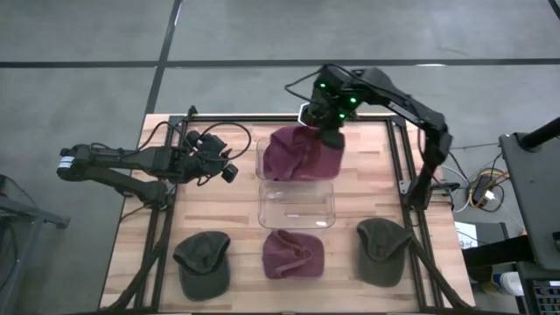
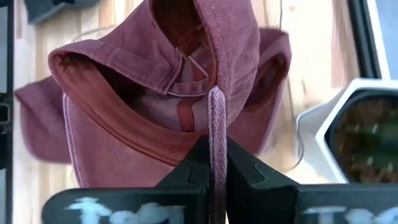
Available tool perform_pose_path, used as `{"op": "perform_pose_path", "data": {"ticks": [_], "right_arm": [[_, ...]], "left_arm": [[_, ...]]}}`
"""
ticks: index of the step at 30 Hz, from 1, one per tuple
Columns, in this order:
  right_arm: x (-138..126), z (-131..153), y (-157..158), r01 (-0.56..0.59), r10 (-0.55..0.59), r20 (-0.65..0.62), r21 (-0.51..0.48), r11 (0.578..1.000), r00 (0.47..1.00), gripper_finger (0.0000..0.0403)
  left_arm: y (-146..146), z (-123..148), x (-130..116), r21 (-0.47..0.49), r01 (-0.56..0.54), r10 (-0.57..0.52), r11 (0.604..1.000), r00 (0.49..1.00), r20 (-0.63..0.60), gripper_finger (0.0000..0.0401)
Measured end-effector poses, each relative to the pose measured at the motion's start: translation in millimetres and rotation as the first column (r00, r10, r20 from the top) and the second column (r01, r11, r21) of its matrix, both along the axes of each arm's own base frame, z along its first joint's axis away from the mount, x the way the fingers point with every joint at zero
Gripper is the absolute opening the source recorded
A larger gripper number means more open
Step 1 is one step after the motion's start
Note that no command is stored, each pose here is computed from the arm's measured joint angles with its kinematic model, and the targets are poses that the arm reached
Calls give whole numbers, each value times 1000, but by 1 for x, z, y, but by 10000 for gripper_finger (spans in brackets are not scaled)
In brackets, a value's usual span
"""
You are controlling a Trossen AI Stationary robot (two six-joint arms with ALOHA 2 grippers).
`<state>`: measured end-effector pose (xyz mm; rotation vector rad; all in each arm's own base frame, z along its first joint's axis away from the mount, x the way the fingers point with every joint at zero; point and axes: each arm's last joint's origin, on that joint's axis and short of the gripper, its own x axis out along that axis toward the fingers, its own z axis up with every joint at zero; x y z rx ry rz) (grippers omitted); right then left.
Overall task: Pick & Place hat
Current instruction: Put the top red cap into the top transparent bin
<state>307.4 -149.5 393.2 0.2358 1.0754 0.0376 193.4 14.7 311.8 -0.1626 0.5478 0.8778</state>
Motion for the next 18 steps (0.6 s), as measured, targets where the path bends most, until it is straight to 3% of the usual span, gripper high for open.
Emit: {"op": "perform_pose_path", "data": {"ticks": [7,18], "right_arm": [[31,-18,-16,-24,24,-25,0,1000,999,13],[59,-62,-31,-68,69,-117,15,998,991,13]], "left_arm": [[0,0,0,0,0,0,1000,1000,0,90],[0,-3,0,1,0,0,1000,1000,-11,90]]}}
